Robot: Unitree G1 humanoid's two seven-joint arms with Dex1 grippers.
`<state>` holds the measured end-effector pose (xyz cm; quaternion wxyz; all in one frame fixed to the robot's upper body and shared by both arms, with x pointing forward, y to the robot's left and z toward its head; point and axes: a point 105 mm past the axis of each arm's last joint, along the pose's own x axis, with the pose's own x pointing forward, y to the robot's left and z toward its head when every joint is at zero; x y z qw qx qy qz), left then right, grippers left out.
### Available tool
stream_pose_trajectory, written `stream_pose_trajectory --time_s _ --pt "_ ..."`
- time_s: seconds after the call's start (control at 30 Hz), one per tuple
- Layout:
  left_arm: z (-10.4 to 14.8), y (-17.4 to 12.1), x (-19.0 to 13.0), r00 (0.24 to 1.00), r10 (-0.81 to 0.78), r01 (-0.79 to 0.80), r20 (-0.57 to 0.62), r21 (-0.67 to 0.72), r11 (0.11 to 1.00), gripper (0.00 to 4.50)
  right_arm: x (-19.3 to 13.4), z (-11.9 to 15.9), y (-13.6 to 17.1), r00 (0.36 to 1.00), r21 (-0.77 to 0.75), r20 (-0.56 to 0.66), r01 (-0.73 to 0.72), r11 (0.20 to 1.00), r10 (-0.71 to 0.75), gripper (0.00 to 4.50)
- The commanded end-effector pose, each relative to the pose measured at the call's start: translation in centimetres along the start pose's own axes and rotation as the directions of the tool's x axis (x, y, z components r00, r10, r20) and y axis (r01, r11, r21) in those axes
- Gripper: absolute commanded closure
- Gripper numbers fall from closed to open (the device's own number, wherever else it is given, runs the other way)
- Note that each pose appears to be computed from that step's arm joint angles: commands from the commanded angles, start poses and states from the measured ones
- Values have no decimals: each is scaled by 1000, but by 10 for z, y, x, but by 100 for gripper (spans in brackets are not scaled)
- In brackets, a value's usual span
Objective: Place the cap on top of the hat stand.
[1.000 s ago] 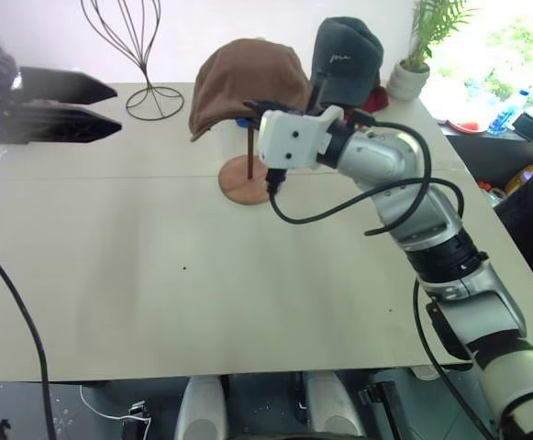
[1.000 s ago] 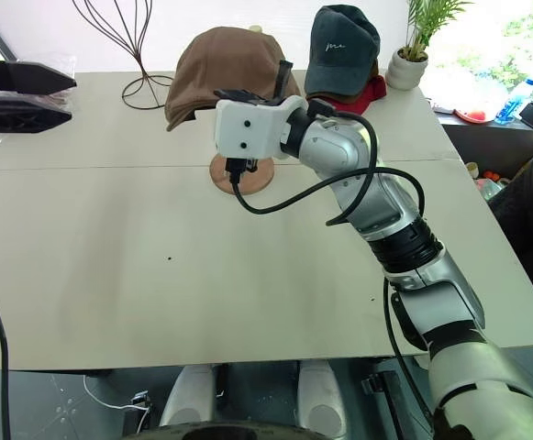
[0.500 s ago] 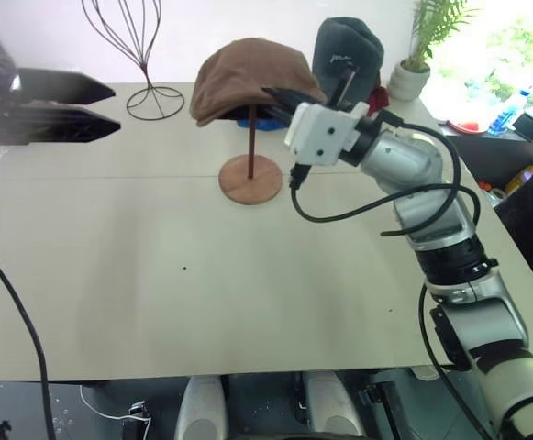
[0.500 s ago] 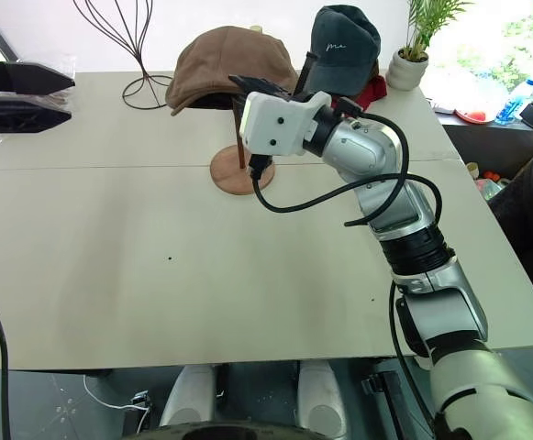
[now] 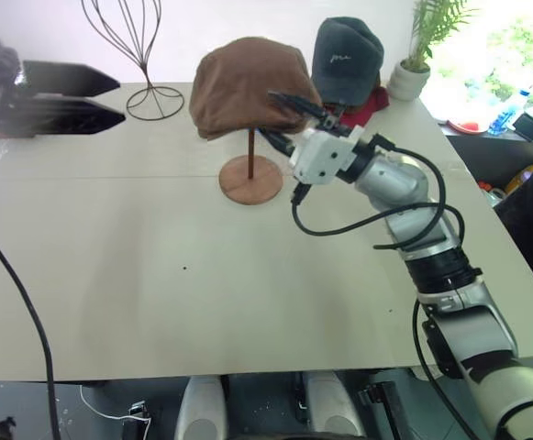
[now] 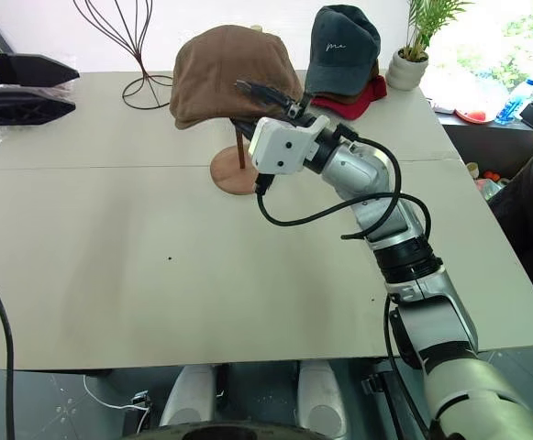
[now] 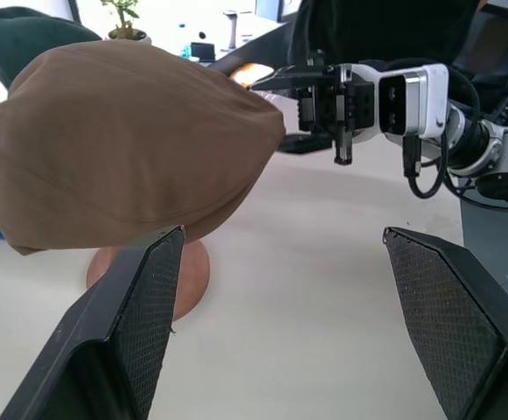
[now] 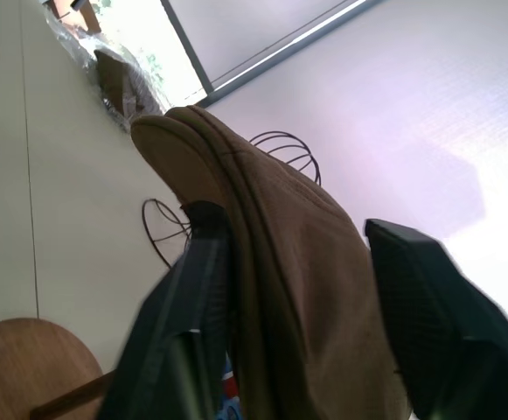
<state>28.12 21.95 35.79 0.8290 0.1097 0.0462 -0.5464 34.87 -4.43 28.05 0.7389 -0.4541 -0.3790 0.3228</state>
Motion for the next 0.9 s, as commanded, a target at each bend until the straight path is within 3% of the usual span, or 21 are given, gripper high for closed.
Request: stream_pose_trajectory --time_s 0.03,0.23,0.3,0.43,0.6,0.7,0.9 --pt "13 -2 -5 1000 16 -17 24 53 998 71 -13 13 -6 999 -44 35 -31 999 32 124" --pt "7 -1 -10 999 38 -38 17 42 998 71 -50 34 -29 996 33 63 -66 997 63 124" --pt "4 0 -12 999 46 -46 12 41 998 71 -71 33 -46 992 201 29 -129 971 125 124" --pt "2 1 -18 998 60 -60 1 50 997 71 -112 22 -78 942 595 -46 -241 767 331 124" --pt "1 0 -28 998 69 -68 -14 61 996 71 -129 23 -116 915 825 -34 -201 528 402 124" --pt "2 -2 -33 997 76 -75 -14 66 995 71 -134 18 -122 896 873 -25 -197 446 444 124" --pt "-3 -3 -41 994 108 -107 -22 60 993 71 -135 5 -119 879 883 -18 -209 420 476 124"
